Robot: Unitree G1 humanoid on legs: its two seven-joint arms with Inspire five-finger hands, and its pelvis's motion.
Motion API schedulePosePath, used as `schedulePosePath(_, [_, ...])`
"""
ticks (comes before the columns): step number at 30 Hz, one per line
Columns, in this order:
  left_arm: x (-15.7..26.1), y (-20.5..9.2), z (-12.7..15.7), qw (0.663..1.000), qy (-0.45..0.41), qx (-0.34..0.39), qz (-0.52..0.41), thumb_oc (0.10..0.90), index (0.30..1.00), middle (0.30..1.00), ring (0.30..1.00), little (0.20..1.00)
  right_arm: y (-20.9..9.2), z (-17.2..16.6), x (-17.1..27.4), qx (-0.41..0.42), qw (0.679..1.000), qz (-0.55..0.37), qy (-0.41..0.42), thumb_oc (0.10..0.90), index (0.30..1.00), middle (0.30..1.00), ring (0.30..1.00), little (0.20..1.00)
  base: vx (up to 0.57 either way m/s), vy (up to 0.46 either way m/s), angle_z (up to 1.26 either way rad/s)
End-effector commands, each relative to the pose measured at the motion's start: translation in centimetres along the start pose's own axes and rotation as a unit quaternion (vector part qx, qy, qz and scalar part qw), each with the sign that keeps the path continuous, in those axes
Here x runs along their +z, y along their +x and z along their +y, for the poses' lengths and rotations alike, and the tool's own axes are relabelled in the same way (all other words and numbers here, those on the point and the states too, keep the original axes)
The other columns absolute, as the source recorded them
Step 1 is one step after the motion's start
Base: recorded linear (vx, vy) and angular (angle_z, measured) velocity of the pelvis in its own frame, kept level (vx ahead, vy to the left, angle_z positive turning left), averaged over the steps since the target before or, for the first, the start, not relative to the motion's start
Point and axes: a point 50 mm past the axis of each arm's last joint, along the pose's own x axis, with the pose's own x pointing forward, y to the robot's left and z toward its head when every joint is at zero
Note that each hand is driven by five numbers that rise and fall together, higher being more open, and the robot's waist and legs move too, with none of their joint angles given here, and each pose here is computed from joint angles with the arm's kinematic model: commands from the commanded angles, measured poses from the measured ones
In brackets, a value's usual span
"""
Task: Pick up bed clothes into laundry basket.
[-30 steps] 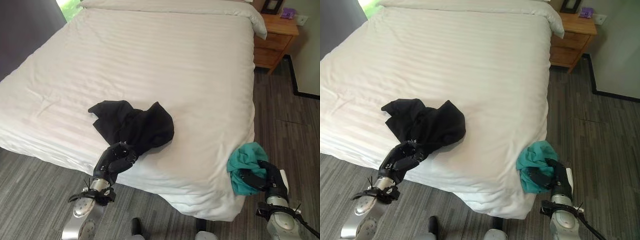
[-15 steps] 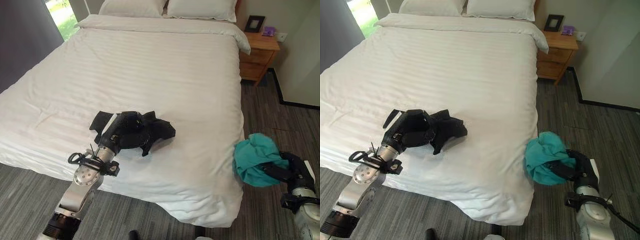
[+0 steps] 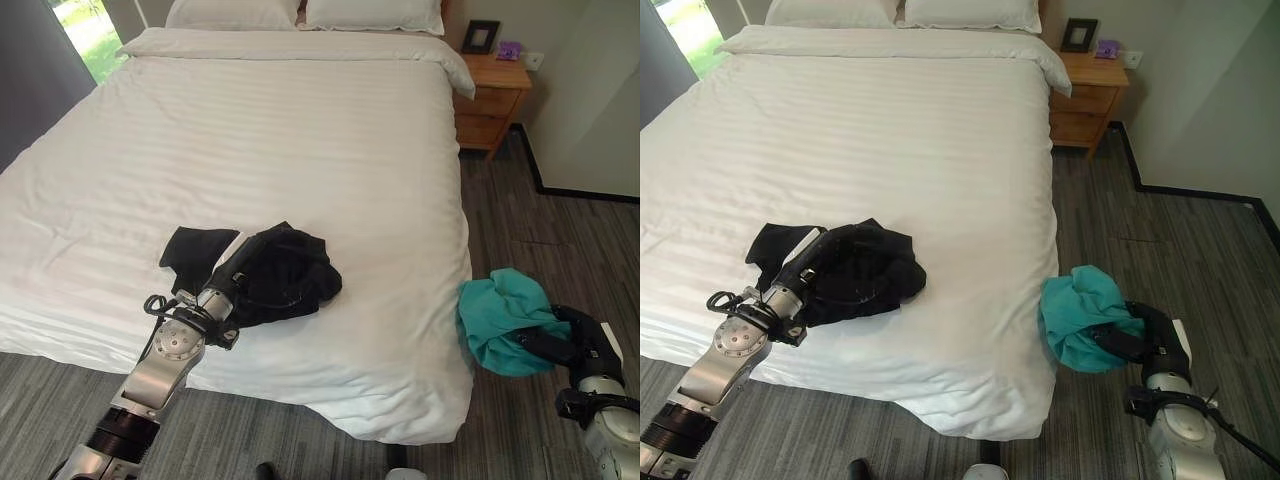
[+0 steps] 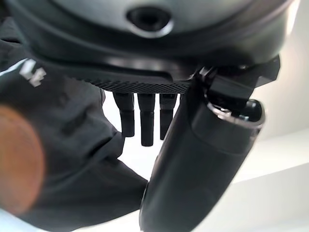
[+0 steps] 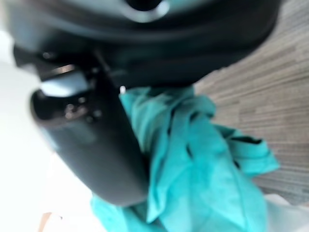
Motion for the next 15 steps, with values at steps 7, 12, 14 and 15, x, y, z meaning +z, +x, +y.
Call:
schedulePosePath(7, [8.5, 3.9, 5.5, 0.976, 0.162, 0.063, -0.128, 0.800, 0.900, 0.900, 0.900, 0.900, 1.1, -1.4, 7.8, -0.048, 0.983, -0.178, 0.021, 0.400, 0.300, 0.300, 0.300, 0.300, 0.00, 0.000, 0.00])
schedulePosePath(12, [11.0, 4.1, 7.7, 0.959, 0.222, 0.096, -0.147, 0.800, 0.900, 0.900, 0.900, 0.900, 1.0, -1.7, 7.7, -0.054, 0.982, -0.179, 0.020, 0.400, 0.300, 0.300, 0.300, 0.300, 0.00, 0.007, 0.00])
schedulePosePath(14, [11.5, 4.2, 8.0, 0.955, 0.232, 0.102, -0.152, 0.800, 0.900, 0.900, 0.900, 0.900, 1.0, -1.7, 7.7, -0.054, 0.982, -0.179, 0.020, 0.400, 0.300, 0.300, 0.300, 0.300, 0.00, 0.000, 0.00])
schedulePosePath(15, [12.1, 4.3, 8.4, 0.950, 0.246, 0.111, -0.155, 0.800, 0.900, 0.900, 0.900, 0.900, 1.1, -1.6, 7.8, -0.054, 0.982, -0.180, 0.020, 0.400, 0.300, 0.300, 0.300, 0.300, 0.00, 0.000, 0.00])
